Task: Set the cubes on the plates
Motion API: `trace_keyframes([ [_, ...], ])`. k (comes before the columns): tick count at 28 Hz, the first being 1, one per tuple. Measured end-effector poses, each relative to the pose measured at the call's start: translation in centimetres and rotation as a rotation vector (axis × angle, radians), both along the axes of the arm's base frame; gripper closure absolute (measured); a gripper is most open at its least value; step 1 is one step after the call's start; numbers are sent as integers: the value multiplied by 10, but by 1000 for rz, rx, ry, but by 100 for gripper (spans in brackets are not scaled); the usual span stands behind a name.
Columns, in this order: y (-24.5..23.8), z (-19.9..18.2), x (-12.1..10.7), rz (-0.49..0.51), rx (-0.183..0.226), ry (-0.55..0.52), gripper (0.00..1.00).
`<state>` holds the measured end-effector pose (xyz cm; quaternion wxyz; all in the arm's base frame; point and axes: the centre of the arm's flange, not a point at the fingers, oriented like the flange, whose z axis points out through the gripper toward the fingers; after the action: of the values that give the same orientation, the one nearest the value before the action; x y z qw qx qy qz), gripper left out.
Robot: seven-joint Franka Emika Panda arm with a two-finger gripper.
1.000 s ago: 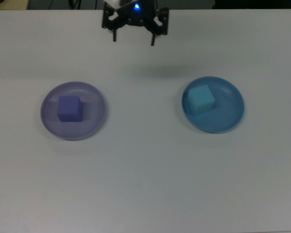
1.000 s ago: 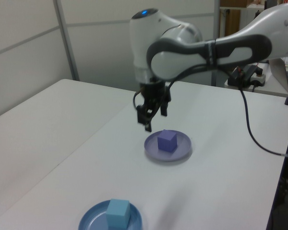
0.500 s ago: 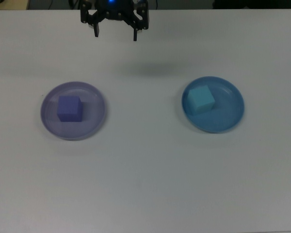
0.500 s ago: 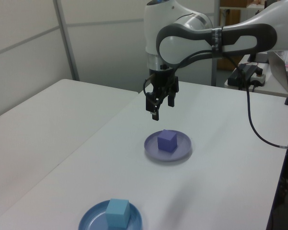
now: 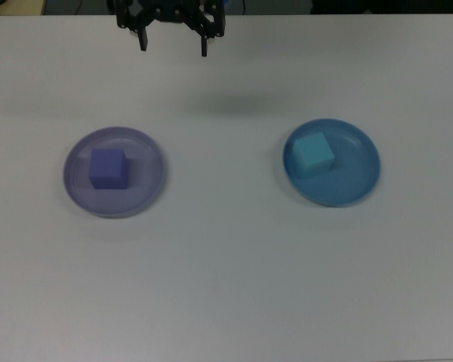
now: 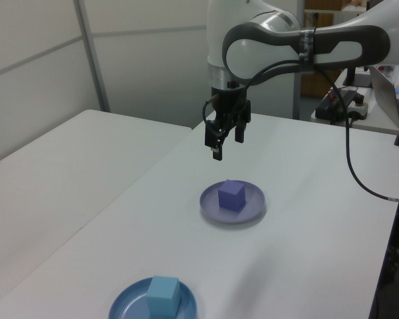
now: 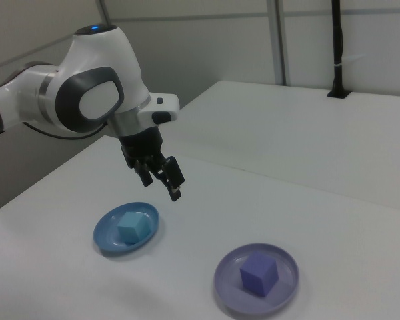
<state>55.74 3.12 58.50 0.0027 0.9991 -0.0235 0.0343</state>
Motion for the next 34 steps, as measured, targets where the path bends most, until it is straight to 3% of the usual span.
trace_keyframes([
  [34, -1, 4, 1, -2, 1, -9, 0],
])
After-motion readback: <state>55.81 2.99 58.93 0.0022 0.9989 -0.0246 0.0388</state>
